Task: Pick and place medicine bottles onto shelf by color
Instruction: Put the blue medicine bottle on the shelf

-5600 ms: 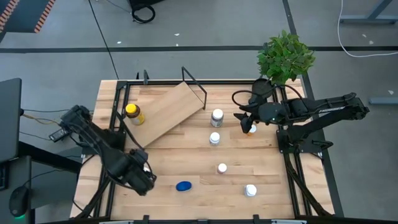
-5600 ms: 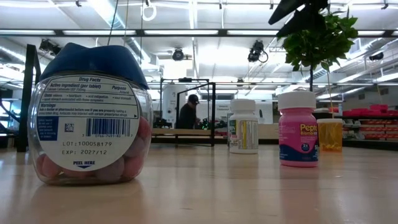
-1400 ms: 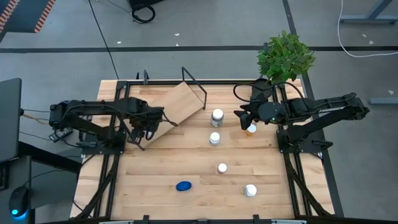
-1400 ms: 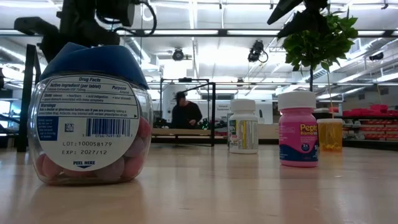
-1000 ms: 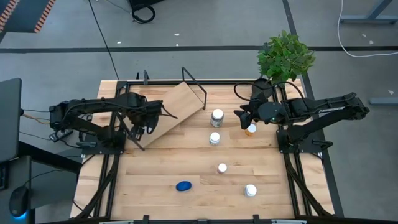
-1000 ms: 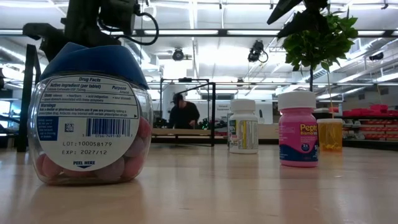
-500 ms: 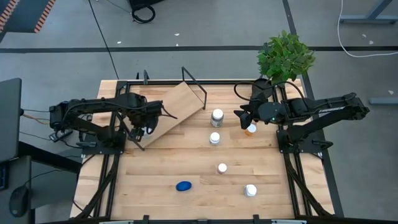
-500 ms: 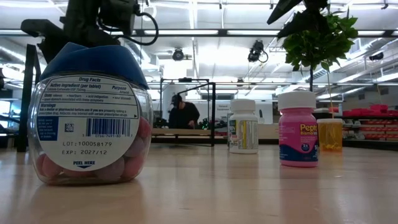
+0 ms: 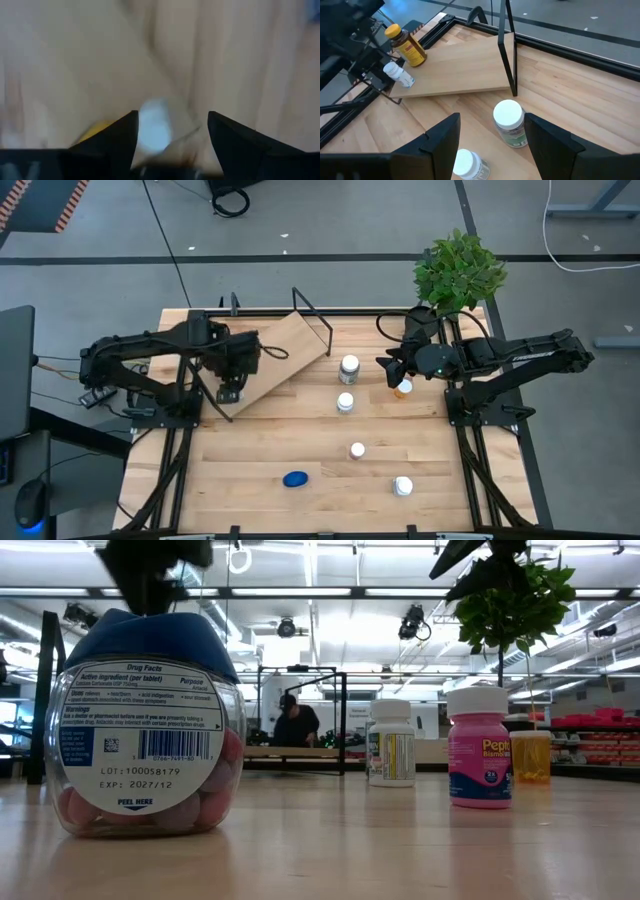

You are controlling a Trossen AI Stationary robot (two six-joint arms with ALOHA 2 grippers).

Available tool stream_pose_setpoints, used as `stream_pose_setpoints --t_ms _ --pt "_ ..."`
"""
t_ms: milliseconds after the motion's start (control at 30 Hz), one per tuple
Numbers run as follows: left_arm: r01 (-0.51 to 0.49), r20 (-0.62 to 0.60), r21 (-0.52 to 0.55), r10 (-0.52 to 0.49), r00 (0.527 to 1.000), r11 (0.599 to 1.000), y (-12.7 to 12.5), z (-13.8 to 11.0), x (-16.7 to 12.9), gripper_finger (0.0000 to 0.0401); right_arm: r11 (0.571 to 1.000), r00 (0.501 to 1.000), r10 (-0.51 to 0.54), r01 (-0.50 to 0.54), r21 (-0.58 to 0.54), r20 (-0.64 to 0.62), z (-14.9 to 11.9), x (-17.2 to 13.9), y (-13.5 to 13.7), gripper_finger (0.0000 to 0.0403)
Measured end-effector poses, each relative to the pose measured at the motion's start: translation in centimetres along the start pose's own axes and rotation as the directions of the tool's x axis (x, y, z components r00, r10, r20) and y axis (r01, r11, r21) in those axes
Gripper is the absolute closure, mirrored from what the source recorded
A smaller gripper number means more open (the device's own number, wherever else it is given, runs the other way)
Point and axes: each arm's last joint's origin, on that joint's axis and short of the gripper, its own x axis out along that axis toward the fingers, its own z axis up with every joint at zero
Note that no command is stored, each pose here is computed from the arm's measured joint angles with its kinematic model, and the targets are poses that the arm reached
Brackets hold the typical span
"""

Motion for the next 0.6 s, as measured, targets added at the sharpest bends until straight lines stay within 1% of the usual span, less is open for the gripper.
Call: stream_pose_setpoints --t_ms 67,167,300,467,600 --pt "0.016 0.084 0.018 -0.018 0.996 1.000 -1.6 1.0 -0.5 0.0157 1.000 1.000 0.000 0.000 0.000 0.000 0.0 0.0 0.0 0.0175" --pt "0.060 0.169 0.030 -0.064 0.983 0.998 -4.5 2.4 -0.4 0.0157 1.000 1.000 0.000 0.000 -0.001 -0.001 0.0 0.0 0.0 0.0175" --pt "0.128 0.237 0.027 -0.131 0.963 0.991 -8.5 4.1 0.1 0.0156 1.000 0.999 0.021 -0.021 -0.005 -0.025 -0.1 0.0 0.1 0.0175" --pt "0.161 0.337 0.052 -0.169 0.926 0.986 -13.6 5.6 0.2 0.0156 0.998 0.998 0.046 -0.048 -0.029 -0.053 -0.2 0.0 0.1 0.0175" --pt "0.192 0.377 0.065 -0.202 0.904 0.979 -17.5 6.3 1.6 0.0153 0.996 0.995 0.067 -0.071 -0.050 -0.076 -0.2 0.0 0.2 0.0175"
